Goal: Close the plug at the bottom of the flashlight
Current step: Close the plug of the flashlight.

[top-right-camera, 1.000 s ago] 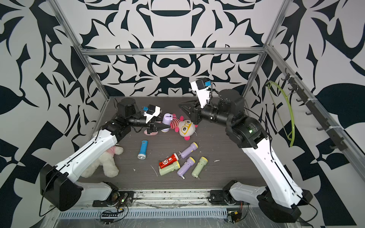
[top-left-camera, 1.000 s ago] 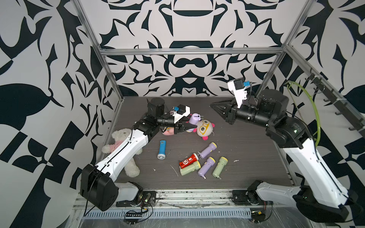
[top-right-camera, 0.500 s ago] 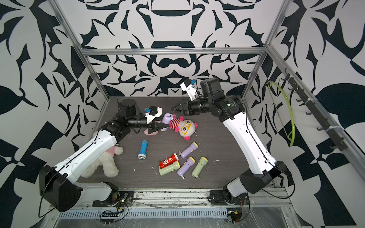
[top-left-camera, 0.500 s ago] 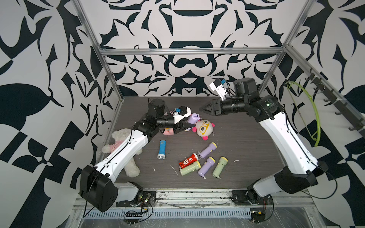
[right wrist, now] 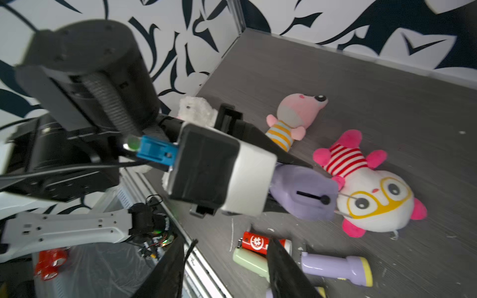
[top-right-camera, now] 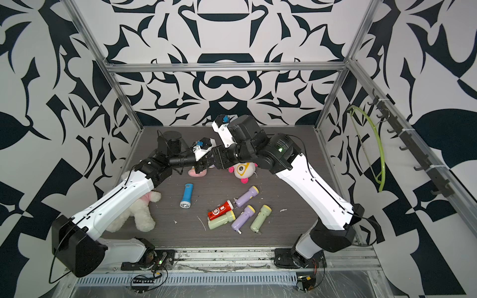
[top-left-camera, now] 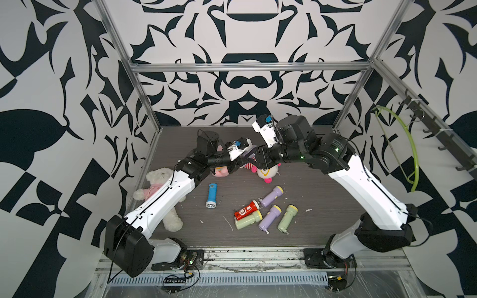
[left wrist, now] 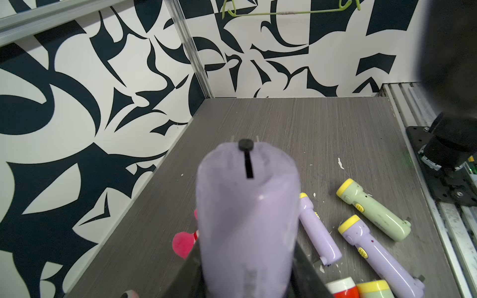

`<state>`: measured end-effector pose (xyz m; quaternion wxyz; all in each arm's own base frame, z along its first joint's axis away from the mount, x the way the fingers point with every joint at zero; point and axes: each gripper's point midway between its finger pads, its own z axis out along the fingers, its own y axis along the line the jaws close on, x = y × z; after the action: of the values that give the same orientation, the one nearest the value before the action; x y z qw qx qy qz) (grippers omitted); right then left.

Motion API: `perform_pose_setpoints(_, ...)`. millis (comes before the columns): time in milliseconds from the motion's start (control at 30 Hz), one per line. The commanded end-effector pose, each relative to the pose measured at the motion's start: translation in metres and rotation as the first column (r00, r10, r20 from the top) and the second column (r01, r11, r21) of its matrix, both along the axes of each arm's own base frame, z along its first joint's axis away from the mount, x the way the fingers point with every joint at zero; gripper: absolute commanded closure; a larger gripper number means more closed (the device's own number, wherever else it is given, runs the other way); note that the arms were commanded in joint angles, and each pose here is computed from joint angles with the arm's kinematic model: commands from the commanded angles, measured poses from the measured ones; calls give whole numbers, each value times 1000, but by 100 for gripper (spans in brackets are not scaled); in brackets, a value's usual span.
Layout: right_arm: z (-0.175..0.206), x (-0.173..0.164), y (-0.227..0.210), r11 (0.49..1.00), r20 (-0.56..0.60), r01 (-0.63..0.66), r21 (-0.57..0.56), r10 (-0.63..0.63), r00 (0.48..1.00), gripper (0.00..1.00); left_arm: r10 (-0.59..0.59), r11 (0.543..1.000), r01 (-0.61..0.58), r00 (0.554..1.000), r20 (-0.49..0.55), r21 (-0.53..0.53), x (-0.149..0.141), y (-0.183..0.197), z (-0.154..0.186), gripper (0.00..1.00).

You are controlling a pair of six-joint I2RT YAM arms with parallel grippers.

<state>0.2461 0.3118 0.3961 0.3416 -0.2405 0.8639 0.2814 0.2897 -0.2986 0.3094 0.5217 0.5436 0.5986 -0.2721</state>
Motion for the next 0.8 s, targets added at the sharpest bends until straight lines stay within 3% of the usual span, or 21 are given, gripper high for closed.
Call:
perform_pose_setpoints(0,16,19,-29,989,140,133,-56,-125,982,52,-3,1000,4,999,41,-18,-5,1,18,100)
perform_pose_setpoints(167,8,23,-40,979,170,173,-104,-154,973,52,-3,1000,4,999,40,-23,-8,3,20,100)
perform_pose_setpoints(433,1,29,-19,988,144,124,-96,-110,983,41,-6,1000,7,999,33,-23,-9,0,20,100)
perform_pose_setpoints(767,-4,33,-1,995,117,90,-45,-84,990,48,-32,999,33,999,27,-19,-13,-5,19,100)
